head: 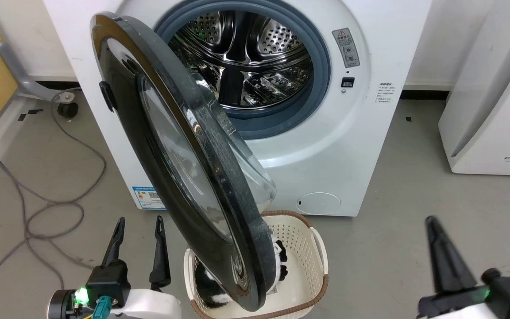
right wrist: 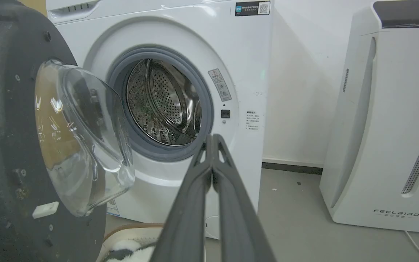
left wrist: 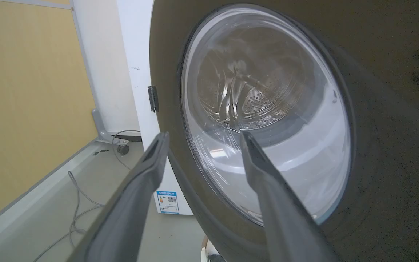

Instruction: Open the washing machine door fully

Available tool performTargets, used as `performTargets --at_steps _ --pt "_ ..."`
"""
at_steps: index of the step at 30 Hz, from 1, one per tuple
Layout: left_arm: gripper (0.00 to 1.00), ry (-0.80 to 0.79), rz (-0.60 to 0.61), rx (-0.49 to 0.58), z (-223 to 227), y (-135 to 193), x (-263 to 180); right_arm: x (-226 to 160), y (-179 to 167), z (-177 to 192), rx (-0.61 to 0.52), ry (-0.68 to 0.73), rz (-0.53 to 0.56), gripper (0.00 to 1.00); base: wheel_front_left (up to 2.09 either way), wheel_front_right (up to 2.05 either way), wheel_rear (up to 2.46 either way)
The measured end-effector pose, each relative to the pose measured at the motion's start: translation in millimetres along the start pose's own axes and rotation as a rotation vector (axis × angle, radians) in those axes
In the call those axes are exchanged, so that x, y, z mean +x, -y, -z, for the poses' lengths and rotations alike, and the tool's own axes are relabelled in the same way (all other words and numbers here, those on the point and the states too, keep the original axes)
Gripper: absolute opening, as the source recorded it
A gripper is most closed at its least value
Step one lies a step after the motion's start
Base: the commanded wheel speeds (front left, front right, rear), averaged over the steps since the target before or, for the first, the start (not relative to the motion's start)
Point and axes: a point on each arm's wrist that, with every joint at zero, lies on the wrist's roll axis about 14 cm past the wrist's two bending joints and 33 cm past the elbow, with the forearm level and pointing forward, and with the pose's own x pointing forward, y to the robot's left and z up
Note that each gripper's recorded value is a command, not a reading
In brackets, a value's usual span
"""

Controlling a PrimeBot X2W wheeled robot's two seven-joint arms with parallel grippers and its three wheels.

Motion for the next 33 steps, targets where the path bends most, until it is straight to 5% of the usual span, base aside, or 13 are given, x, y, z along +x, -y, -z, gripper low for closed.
performTargets --at_steps 2,3,4,5,12,13,14,15,33 --pt "1.00 0.000 0.000 0.000 0 0 0 -3 -5 9 0.019 -0.029 -0.010 0.00 0.00 0.00 0.00" --pt "1.00 0.000 -0.001 0.000 0 0 0 -4 -7 12 0.026 -0.038 -0.012 0.18 0.00 0.00 0.00" --pt "1.00 0.001 -0.002 0.000 0 -1 -1 -4 -8 14 0.034 -0.045 -0.011 0.86 0.00 0.00 0.00" --pt "1.00 0.001 -0.003 0.000 0 -1 -1 -5 -8 16 0.041 -0.050 -0.009 1.00 0.00 0.00 0.00" --pt "1.00 0.007 -0.022 0.000 -3 -7 -2 -5 -6 19 0.027 -0.059 -0.003 1.00 0.00 0.00 0.00" --pt "0.94 0.012 -0.026 -0.001 -4 -8 -2 -5 -6 19 0.022 -0.059 -0.004 1.00 0.00 0.00 0.00" --pt "0.36 0.016 -0.029 0.000 -6 -10 -2 -5 -7 19 0.014 -0.060 -0.007 1.00 0.00 0.00 0.00" --pt "0.00 0.025 -0.034 0.001 -8 -11 -1 -6 -8 19 0.005 -0.062 -0.009 1.00 0.00 0.00 0.00" --pt "0.00 0.480 0.054 -0.032 -153 14 11 -7 -1 7 -0.004 -0.027 0.014 1.00 0.00 0.00 0.00"
